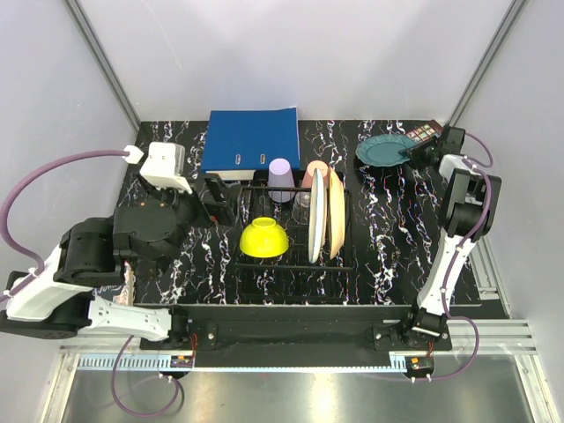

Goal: Unload the mixed dishes from the dish rack
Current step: Place the plate at the center of the board.

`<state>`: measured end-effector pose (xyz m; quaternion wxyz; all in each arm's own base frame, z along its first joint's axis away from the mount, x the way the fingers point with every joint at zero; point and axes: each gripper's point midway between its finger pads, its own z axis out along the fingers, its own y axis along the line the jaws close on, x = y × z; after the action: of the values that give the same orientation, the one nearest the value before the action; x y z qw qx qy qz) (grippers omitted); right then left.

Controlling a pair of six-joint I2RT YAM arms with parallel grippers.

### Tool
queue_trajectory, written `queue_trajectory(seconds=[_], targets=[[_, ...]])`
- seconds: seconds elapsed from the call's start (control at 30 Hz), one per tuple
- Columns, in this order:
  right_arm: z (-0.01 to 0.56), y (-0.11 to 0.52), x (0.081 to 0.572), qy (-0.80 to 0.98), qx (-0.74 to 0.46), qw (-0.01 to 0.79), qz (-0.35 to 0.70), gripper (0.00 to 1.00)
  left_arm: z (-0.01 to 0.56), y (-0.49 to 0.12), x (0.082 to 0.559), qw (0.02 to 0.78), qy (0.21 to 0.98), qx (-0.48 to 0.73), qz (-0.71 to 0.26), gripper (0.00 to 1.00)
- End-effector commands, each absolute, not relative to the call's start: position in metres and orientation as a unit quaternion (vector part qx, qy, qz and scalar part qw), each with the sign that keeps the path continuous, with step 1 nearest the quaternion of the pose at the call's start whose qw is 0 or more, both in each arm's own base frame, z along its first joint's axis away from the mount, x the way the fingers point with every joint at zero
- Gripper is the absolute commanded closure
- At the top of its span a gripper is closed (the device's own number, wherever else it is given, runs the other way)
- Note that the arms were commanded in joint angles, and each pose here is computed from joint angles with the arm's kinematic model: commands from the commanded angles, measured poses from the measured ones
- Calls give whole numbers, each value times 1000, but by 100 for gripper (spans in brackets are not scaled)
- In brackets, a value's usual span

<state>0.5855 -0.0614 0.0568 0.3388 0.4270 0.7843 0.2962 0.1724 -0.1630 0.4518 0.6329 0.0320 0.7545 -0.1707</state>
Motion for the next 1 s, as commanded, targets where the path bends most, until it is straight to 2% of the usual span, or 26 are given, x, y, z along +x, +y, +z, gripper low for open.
queue_trajectory(seconds=[0.0, 0.17, 0.23, 0.37, 0.77, 0.97], targets=[[62, -56, 583, 776, 452, 314, 308, 53, 455, -180, 174, 630, 752, 30, -193, 1], [61, -54, 569, 780, 463, 298, 298, 37, 453, -185, 175, 627, 754, 37, -192, 1], [60, -53, 562, 782, 469, 288, 292, 27, 452, -187, 174, 626, 754, 38, -197, 1], [70, -56, 548, 783, 482, 285, 272, 16, 451, -187, 177, 624, 755, 37, -198, 1], [77, -79, 479, 780, 524, 269, 212, 12, 441, -192, 184, 616, 763, 41, -193, 1], [178, -71, 445, 743, 516, 381, 194, 15, 448, -196, 193, 618, 758, 43, -203, 1]])
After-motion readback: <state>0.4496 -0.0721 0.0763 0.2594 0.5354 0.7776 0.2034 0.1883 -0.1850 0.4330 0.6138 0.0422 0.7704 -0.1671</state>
